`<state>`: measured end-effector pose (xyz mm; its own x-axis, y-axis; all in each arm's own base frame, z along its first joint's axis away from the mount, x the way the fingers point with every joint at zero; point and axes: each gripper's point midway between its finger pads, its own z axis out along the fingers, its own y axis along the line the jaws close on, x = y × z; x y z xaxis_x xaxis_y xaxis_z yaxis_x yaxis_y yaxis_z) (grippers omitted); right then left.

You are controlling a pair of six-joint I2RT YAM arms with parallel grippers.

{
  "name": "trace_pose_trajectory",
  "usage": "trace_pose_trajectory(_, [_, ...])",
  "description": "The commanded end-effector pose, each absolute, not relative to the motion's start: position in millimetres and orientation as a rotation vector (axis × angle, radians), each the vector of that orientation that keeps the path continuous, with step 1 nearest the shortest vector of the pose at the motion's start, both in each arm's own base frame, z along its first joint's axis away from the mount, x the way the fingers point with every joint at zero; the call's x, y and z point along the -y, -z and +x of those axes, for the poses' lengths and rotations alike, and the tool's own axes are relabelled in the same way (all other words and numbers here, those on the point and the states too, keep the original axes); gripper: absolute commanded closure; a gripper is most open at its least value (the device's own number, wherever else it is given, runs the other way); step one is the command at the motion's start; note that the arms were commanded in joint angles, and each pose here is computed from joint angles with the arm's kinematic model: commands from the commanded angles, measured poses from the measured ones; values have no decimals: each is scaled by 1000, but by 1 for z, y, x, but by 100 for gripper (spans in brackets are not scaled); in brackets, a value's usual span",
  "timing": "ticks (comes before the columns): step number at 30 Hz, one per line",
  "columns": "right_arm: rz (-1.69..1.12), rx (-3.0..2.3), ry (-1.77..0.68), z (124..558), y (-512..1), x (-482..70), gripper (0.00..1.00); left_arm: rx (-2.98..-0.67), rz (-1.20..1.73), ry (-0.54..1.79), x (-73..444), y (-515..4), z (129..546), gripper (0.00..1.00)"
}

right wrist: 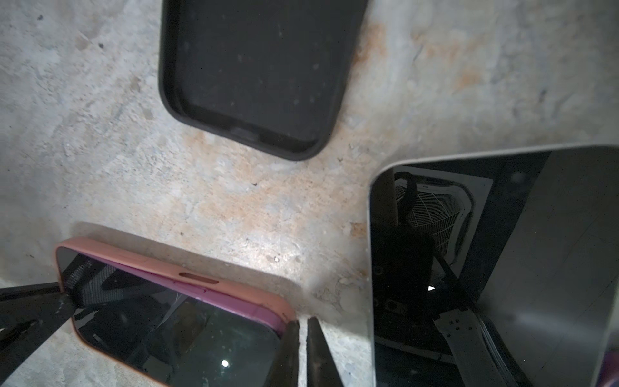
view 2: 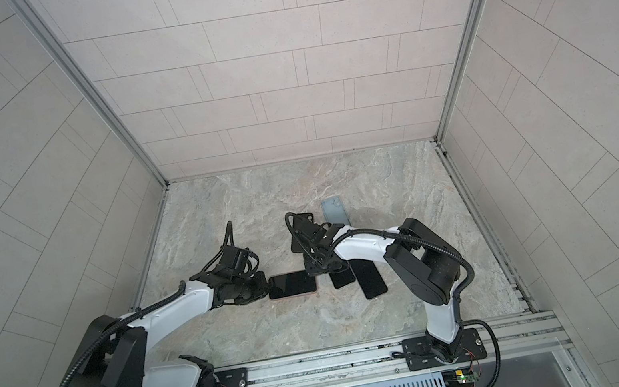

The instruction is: Put the phone into the phone case

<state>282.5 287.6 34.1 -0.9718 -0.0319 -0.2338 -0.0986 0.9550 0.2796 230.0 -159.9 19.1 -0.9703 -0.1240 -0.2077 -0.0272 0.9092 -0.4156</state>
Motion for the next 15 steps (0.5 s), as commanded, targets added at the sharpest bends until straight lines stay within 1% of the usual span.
trace_pose_trajectory(1, [-103,-2824,-488,283,-51,-293,89,-2881,-99,594,158,-16,222,86])
trace_pose_trajectory(15, [-101,-2831,-522,281,-46,-297,88,-2880,-100,590,157,-16,221,87])
